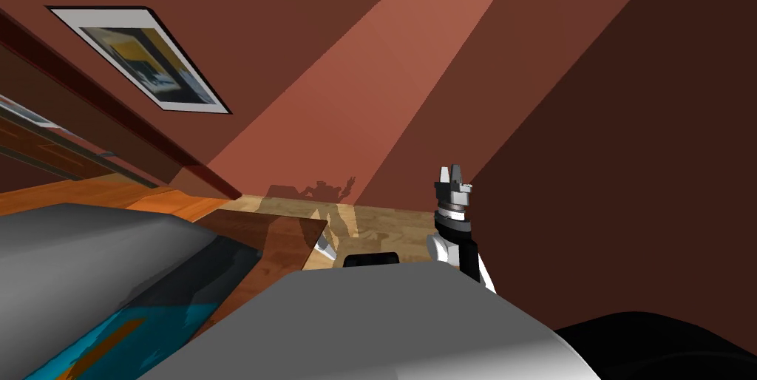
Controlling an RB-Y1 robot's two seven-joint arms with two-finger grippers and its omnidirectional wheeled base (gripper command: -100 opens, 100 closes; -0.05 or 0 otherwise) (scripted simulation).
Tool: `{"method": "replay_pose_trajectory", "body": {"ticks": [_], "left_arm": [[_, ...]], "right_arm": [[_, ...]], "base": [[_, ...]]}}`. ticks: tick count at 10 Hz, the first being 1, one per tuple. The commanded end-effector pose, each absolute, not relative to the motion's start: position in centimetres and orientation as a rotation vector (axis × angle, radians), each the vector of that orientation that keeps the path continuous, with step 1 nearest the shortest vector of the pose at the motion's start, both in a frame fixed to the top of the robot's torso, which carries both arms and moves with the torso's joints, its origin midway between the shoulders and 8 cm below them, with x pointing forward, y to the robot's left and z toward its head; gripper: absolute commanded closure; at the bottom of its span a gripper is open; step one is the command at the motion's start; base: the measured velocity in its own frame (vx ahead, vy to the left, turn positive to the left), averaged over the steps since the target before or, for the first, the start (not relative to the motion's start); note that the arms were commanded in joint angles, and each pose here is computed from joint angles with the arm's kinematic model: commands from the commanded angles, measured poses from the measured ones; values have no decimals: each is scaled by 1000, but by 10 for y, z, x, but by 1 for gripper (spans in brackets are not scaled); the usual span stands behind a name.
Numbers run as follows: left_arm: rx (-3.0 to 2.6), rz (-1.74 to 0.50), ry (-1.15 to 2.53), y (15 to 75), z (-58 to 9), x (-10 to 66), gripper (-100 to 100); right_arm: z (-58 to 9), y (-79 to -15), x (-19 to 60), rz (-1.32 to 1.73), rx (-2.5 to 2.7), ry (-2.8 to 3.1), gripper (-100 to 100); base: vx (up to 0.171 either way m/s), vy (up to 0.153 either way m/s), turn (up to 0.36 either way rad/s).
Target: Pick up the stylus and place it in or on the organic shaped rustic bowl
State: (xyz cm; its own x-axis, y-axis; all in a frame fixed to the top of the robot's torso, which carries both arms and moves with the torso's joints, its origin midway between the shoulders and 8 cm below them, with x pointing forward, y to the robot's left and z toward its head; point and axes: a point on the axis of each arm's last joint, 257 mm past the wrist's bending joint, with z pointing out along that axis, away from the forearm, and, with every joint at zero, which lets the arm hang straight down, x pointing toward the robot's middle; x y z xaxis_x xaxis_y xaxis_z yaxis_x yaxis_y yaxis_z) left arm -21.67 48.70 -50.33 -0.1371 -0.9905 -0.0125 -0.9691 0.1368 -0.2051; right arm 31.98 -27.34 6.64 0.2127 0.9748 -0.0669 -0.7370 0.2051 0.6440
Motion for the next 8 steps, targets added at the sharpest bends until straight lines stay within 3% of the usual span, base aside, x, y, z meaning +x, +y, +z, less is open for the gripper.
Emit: {"method": "replay_pose_trajectory", "body": {"ticks": [1, 2, 3, 4, 8], "left_arm": [[-1961, -221, 2255, 487, -503, -217, 100], [-1961, -221, 2255, 487, -503, -217, 100], [-1961, -222, 2255, 487, -503, -217, 0], [-1942, -225, 2272, 486, -500, -220, 100], [-1846, -236, 2361, 482, -483, -241, 100]], "right_arm": [[66, -273, 320, 1273, 544, 527, 0], [66, -273, 320, 1273, 544, 527, 0], [66, -273, 320, 1273, 544, 527, 0], [66, -273, 320, 1273, 544, 527, 0], [66, -273, 320, 1272, 544, 527, 0]], "base": [[0, 0, 0], [0, 0, 0], [0, 0, 0], [72, 30, 144], [156, 64, 248]]}}
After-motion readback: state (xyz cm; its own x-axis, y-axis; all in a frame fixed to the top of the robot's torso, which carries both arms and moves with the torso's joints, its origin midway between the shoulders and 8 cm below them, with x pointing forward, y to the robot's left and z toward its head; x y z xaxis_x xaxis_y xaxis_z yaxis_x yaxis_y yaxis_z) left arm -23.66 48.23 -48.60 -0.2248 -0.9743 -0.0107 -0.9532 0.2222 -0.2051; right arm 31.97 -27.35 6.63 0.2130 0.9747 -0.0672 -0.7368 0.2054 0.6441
